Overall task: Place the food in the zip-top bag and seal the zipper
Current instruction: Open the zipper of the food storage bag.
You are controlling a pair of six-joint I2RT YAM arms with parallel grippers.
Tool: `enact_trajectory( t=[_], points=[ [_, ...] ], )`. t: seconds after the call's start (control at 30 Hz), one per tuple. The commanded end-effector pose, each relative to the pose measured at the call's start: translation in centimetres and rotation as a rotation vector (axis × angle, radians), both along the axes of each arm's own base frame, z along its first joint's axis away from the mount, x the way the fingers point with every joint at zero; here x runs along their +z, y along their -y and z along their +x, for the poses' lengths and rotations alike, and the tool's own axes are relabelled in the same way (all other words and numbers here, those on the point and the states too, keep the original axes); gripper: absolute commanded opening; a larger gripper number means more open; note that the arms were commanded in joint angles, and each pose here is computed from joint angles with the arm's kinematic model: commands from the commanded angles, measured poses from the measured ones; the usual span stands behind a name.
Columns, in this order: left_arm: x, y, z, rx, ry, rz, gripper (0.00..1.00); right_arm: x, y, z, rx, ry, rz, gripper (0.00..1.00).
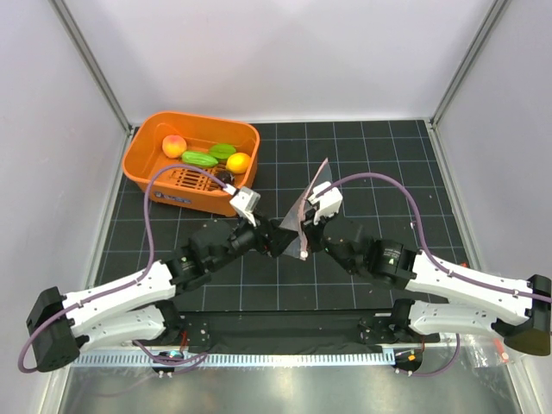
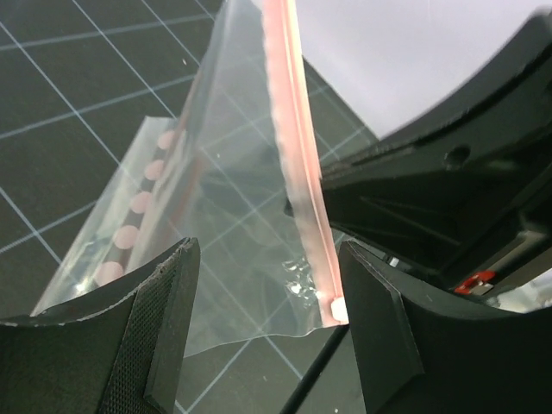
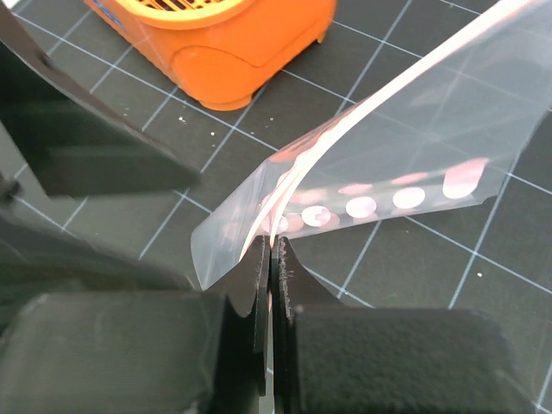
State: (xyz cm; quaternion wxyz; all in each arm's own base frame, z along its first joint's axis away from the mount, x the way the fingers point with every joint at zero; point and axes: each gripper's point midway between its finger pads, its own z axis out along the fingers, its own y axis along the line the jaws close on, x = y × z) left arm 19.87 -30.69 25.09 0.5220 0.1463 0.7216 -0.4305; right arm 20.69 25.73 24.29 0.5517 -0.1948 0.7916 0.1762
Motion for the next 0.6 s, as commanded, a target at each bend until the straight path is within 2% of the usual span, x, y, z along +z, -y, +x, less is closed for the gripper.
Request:
enact_trajectory(
  t=[0.0,0.4,0.47,0.5,0.57],
  points=[
    [1.9,0.7,0.2,0.013,0.082,-0.02,0.69,2.1,-0.9,-0.1,0.024,0.037,0.089,0.01],
    [1.2,1.5,0.3,0.052,0.124,0.044,0.69,1.7,-2.3,-0.8,0.078,0.018,0.086,0.01],
    [1.0,1.4,0.6,0.07,0.124,0.055,0.62,1.6,-2.5,-0.9,0.087,0.015,0.085,0.01],
    [0.9,1.3,0.9,0.085,0.122,0.062,0.51,1.6,-2.6,-0.9,0.089,0.015,0.085,0.01],
    [0.6,1.2,1.1,0.1,0.116,0.081,0.4,1.5,-2.7,-0.9,0.086,0.015,0.079,0.01]
  ],
)
